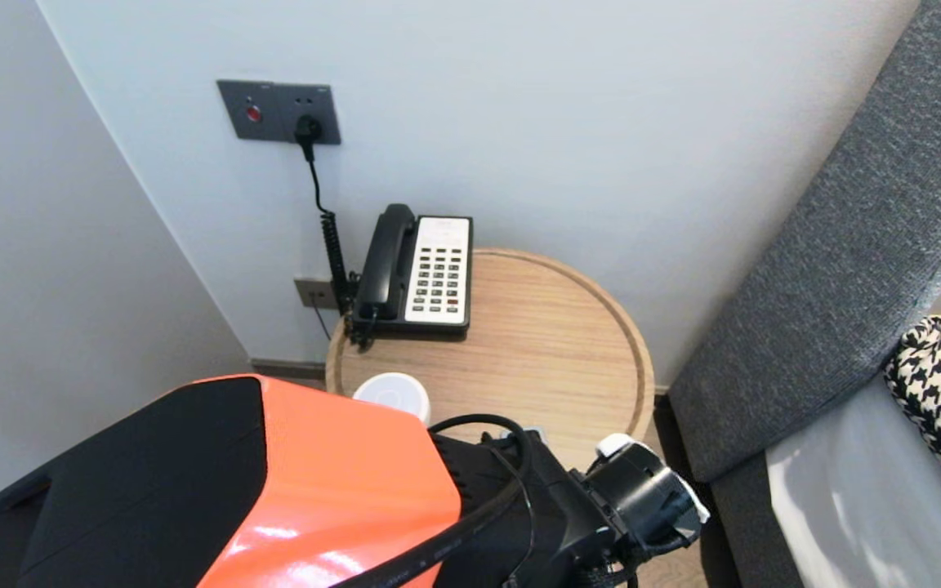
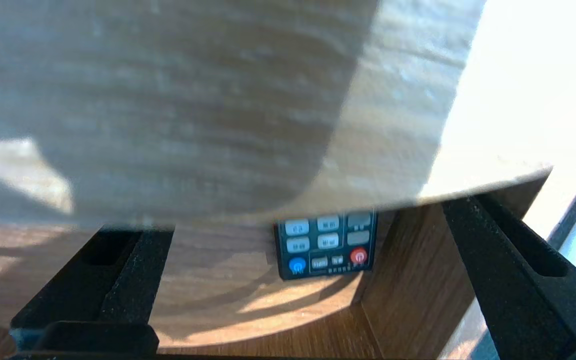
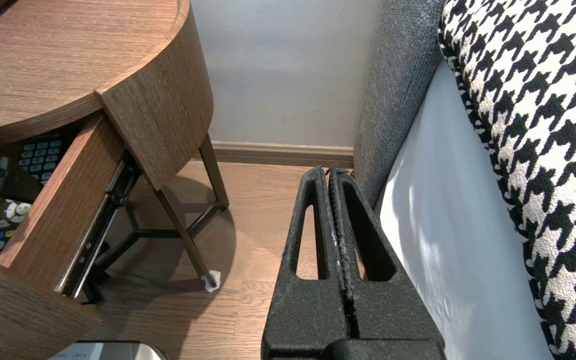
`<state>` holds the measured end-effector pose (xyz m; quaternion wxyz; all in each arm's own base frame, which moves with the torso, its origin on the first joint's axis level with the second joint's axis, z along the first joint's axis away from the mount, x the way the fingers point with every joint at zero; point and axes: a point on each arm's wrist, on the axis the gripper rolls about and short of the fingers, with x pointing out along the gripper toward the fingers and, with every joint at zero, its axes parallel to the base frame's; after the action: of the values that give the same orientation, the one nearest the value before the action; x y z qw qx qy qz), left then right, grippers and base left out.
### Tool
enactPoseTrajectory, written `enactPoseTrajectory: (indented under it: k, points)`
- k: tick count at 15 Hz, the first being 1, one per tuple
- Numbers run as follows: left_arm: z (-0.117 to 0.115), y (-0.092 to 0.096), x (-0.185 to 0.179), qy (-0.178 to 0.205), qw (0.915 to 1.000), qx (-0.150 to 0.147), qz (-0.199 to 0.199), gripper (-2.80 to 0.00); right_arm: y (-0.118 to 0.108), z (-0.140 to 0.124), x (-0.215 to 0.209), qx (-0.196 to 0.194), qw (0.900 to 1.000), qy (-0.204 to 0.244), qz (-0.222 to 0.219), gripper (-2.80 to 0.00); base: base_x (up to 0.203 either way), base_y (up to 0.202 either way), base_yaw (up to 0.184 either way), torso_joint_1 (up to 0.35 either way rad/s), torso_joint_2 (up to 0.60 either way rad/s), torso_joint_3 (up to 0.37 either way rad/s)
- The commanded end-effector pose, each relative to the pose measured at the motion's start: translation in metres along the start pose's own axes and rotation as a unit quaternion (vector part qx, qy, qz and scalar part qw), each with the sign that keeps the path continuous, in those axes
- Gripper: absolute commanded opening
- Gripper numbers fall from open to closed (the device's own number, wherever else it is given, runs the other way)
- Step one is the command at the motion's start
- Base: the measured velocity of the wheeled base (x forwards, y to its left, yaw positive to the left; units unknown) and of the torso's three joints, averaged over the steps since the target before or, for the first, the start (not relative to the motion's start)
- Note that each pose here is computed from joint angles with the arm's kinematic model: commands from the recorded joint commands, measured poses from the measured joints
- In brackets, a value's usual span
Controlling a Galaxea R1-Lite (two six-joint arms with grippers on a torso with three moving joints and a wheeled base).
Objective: Take the remote control out of the drawer one by one and place them on the table
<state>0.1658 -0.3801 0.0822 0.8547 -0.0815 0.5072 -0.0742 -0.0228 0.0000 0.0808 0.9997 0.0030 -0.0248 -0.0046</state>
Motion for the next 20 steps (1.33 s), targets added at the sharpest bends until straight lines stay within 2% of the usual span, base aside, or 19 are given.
enactPoseTrajectory:
  k: [1,10,14,20]
  points:
    - [0.0,0.003,0.007,0.001,0.9999,-0.003,0.01,0.0,0.0,-0.007,0.002,0.0,1.0,0.013,0.0,-2.8,0.0,0.0,0.0,0.0,0.0,0.0]
    - [-0.001,0.006,0.012,0.001,0.9999,-0.006,0.01,0.0,0.0,-0.007,0.002,0.0,1.0,0.013,0.0,-2.8,0.0,0.0,0.0,0.0,0.0,0.0]
    - [-0.001,0.007,0.014,0.001,0.9999,0.003,0.014,0.0,0.0,-0.007,0.002,0.0,1.0,0.013,0.0,-2.8,0.0,0.0,0.0,0.0,0.0,0.0]
    - [-0.003,0.014,0.022,0.014,0.9996,0.003,0.025,0.0,0.0,-0.007,0.002,0.0,1.0,0.013,0.0,-2.8,0.0,0.0,0.0,0.0,0.0,0.0]
